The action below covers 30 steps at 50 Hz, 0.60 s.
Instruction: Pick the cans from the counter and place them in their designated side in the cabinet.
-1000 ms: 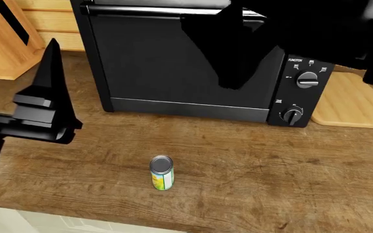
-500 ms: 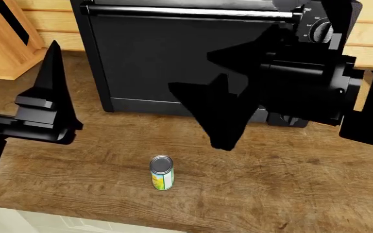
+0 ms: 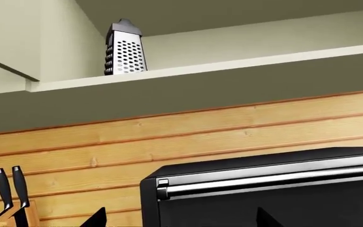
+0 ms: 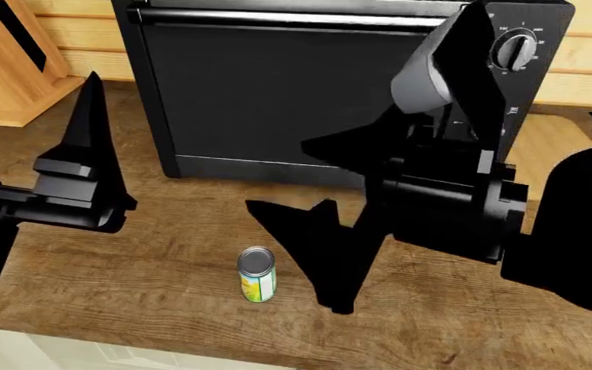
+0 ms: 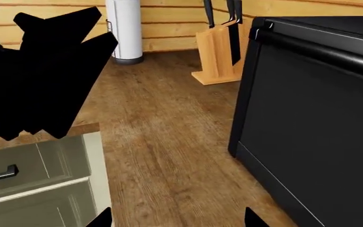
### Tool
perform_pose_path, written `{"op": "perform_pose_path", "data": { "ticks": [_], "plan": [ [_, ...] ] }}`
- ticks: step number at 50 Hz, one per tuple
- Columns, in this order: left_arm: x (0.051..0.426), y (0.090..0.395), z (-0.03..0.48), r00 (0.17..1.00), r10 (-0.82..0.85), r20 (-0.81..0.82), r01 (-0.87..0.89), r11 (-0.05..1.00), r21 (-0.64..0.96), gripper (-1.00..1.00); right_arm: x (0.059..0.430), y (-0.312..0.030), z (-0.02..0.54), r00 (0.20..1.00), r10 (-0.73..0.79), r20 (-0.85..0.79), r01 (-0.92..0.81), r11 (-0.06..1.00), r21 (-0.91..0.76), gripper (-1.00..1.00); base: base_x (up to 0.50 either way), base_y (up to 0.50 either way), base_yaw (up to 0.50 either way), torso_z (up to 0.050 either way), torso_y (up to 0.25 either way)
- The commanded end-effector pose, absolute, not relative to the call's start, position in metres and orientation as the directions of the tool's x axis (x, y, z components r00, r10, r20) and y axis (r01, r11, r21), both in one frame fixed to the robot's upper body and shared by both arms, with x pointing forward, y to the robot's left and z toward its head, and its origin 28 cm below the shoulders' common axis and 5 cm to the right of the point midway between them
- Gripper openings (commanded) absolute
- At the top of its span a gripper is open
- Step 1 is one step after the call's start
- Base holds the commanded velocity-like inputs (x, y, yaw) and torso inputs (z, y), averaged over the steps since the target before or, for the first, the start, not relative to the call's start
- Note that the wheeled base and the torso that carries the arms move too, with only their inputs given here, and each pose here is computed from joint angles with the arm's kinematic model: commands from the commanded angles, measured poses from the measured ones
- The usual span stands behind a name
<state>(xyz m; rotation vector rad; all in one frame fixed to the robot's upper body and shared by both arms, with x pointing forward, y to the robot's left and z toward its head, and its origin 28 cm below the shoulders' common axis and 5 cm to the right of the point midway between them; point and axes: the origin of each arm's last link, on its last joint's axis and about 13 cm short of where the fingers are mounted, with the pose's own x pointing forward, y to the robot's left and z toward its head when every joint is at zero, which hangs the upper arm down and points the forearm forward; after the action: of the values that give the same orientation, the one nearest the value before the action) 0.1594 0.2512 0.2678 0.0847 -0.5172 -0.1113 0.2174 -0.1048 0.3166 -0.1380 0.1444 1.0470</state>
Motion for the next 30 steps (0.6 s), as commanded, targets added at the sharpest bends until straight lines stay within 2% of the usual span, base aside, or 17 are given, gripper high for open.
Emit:
{"op": "perform_pose_path", "data": {
  "ticks": [1,8,30],
  "plan": [
    [0.161,0.251,0.266,0.865,-0.128,0.485,0.086,0.99,0.107,1.0,0.217,-0.098,0.293,0.468,0.87,-0.154,-0.882,0.469,-0.029,1.0,0.0,0.0,0.0,0.0,0.0],
    [0.16,0.252,0.266,0.865,-0.125,0.487,0.084,0.991,0.105,1.0,0.219,-0.092,0.287,0.466,0.877,-0.112,-0.884,0.467,-0.021,1.0,0.0,0.0,0.0,0.0,0.0],
    [0.16,0.252,0.264,0.867,-0.125,0.482,0.085,0.991,0.103,1.0,0.222,-0.086,0.26,0.49,0.861,-0.138,-0.87,0.493,-0.012,1.0,0.0,0.0,0.0,0.0,0.0]
  ]
}}
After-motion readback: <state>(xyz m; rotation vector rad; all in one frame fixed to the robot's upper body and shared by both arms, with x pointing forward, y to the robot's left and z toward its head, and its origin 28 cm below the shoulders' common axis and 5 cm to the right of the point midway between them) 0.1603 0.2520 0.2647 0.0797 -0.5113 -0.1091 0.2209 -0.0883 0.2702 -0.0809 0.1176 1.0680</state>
